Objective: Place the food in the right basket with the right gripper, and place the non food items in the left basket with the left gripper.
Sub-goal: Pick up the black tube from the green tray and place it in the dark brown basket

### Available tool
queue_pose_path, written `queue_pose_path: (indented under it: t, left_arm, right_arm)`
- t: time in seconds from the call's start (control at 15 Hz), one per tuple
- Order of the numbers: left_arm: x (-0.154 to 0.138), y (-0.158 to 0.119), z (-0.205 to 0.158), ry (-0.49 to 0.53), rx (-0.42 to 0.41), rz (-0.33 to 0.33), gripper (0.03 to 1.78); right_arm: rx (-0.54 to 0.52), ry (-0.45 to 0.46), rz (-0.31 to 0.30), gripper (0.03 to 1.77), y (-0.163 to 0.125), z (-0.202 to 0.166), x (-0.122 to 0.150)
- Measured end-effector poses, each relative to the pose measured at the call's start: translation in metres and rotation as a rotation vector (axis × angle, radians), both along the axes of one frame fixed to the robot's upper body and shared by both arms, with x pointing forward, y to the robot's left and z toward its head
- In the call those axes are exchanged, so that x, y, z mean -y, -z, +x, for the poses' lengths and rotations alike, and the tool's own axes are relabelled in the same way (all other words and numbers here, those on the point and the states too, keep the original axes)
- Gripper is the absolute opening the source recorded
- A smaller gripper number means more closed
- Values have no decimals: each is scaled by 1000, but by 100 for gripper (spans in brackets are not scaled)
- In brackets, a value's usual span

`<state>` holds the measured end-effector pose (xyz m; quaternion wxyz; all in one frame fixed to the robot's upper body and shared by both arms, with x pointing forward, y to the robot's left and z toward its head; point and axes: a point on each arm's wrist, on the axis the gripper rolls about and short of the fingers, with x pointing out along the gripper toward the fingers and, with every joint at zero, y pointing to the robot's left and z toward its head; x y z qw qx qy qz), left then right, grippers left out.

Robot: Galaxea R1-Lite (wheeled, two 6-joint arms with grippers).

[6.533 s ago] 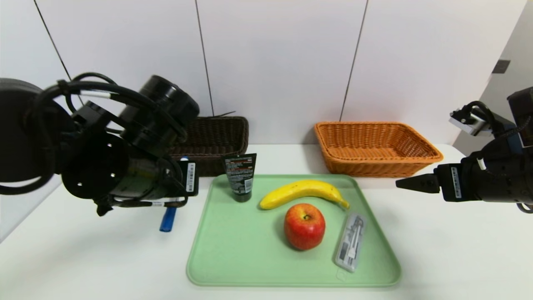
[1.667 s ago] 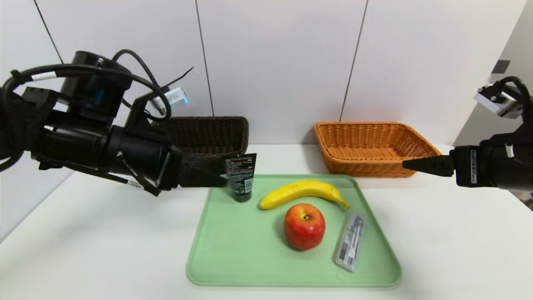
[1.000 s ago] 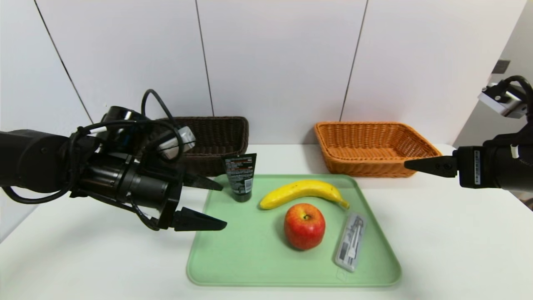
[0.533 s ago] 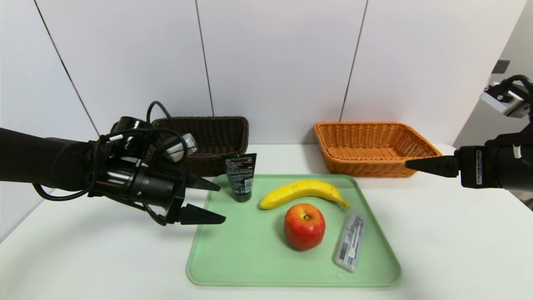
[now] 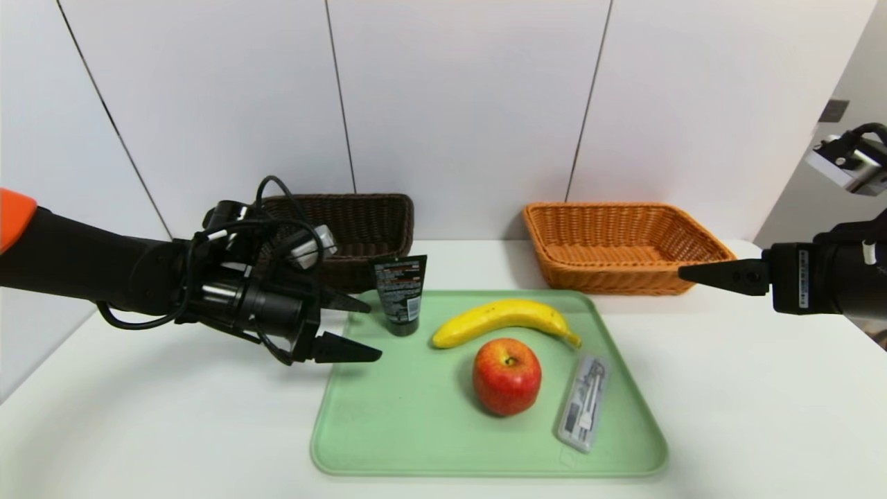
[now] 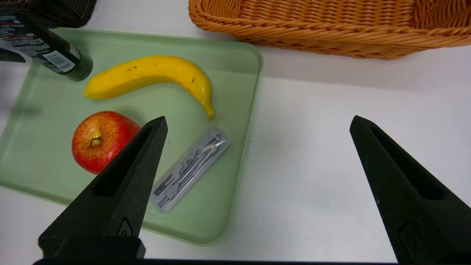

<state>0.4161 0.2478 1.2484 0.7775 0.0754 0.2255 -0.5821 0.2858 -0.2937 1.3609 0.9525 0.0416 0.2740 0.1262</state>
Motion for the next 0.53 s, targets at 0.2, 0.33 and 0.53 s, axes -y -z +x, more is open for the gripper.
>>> queue_pose_path:
  t: [0.2, 0.33, 0.53]
  left_arm:
    - [2, 0, 9, 0, 8, -3, 169]
    - [4, -1, 15, -3, 15, -5, 169]
    - [5, -1, 22, -13, 9, -10, 169]
  right_arm:
    - [3, 1, 1, 171, 0, -1, 0]
    - [3, 1, 1, 171, 0, -1, 0]
    - [2, -1, 1, 171, 0, -1, 0]
